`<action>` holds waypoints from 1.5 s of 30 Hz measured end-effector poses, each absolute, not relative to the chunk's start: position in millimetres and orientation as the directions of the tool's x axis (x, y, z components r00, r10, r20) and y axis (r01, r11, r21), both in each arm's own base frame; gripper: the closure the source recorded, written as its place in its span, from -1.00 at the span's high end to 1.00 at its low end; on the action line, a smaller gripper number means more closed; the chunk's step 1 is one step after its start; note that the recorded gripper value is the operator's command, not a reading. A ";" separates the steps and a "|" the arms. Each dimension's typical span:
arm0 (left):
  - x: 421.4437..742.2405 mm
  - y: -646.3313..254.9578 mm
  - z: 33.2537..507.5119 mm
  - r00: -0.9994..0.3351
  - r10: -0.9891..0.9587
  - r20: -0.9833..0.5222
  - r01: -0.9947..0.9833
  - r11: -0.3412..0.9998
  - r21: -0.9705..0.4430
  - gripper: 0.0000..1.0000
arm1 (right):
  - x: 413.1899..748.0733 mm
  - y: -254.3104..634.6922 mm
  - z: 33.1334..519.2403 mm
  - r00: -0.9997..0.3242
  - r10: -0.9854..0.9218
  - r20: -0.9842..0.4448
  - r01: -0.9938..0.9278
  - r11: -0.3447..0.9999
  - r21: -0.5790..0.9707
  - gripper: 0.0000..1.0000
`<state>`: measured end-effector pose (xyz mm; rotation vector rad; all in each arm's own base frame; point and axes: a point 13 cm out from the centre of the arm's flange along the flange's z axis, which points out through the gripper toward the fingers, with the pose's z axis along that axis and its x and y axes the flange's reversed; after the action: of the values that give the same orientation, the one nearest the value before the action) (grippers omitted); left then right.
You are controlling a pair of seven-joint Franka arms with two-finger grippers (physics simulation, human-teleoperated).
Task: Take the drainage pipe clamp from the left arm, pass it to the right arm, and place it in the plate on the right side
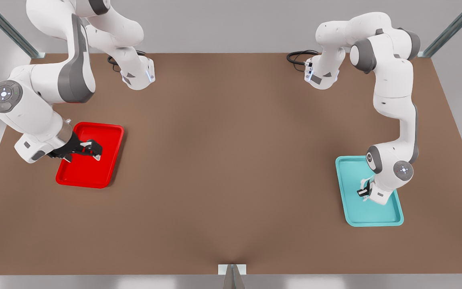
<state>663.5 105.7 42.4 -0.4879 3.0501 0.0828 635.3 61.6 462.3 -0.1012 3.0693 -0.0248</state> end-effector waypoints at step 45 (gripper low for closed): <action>646.2 -557.2 305.1 0.288 -0.806 0.517 -0.912 -0.396 -0.110 -0.57 | 636.3 58.9 453.1 -0.999 -0.036 -0.002 -0.036 0.999 0.024 1.00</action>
<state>646.2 -557.2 305.1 -2.6800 1.8168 -0.8572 636.3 58.9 453.1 -0.0561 3.1393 0.0376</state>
